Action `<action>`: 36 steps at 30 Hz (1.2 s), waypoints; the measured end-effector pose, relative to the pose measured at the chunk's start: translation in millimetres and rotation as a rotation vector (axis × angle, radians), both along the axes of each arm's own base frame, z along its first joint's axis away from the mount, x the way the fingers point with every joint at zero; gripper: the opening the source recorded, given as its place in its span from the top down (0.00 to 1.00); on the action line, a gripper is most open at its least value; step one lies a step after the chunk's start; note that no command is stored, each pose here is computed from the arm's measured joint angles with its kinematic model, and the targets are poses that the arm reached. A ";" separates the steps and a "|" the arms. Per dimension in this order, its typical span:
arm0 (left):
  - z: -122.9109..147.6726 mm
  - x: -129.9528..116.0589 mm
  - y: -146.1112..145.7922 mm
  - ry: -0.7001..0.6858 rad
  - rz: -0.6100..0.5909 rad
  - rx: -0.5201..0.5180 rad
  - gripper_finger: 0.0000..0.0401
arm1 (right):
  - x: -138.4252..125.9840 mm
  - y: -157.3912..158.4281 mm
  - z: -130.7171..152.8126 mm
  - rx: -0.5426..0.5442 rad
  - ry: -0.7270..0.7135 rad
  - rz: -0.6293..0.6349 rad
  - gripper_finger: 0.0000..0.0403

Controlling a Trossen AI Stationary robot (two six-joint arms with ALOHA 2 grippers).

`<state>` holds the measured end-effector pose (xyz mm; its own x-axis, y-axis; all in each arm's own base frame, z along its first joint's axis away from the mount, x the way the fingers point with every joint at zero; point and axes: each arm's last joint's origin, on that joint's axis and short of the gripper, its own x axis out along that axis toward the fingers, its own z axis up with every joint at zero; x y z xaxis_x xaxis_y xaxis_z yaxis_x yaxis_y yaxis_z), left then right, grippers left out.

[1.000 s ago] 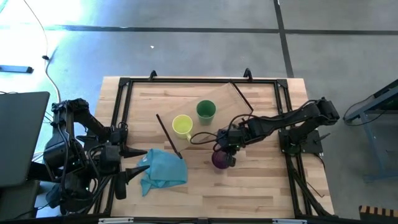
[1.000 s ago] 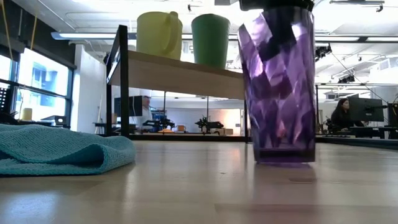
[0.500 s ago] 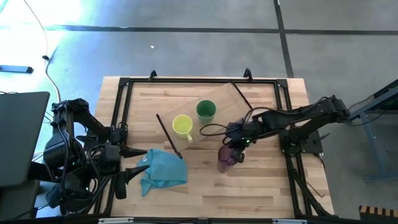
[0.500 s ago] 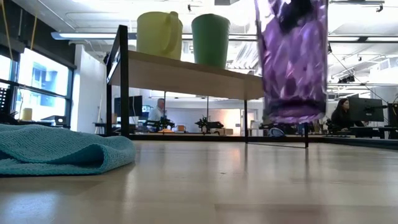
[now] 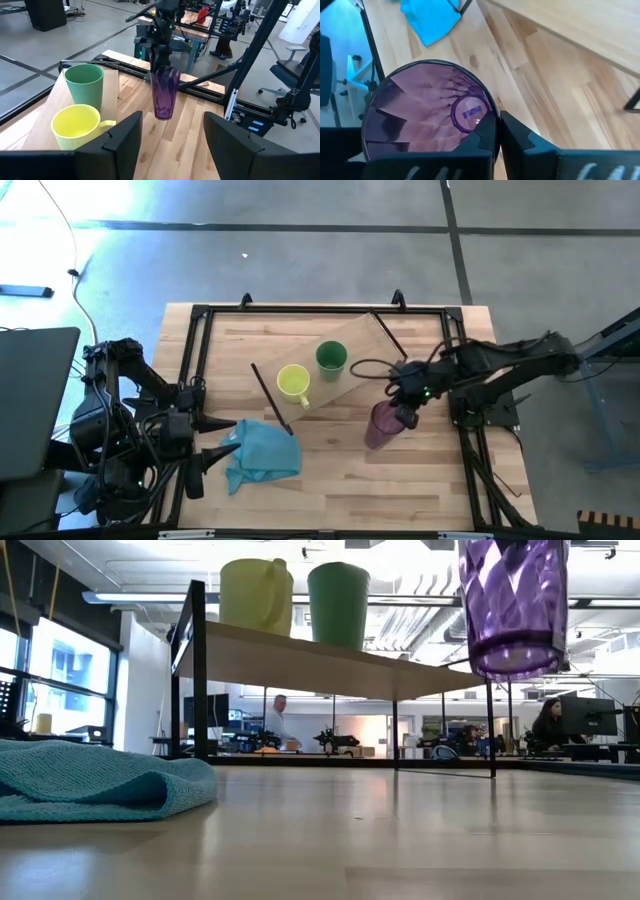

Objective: Stack small to large cups/mugs on shelf
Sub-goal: Put the purple cup on the shelf

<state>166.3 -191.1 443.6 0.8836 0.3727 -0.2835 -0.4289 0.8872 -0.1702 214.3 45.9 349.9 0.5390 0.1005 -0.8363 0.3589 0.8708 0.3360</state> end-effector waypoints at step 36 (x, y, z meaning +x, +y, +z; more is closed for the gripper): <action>2.5 1.1 -0.4 -0.070 0.044 -0.043 0.52 | -66.9 -87.8 73.4 -0.226 -0.219 -0.207 1.00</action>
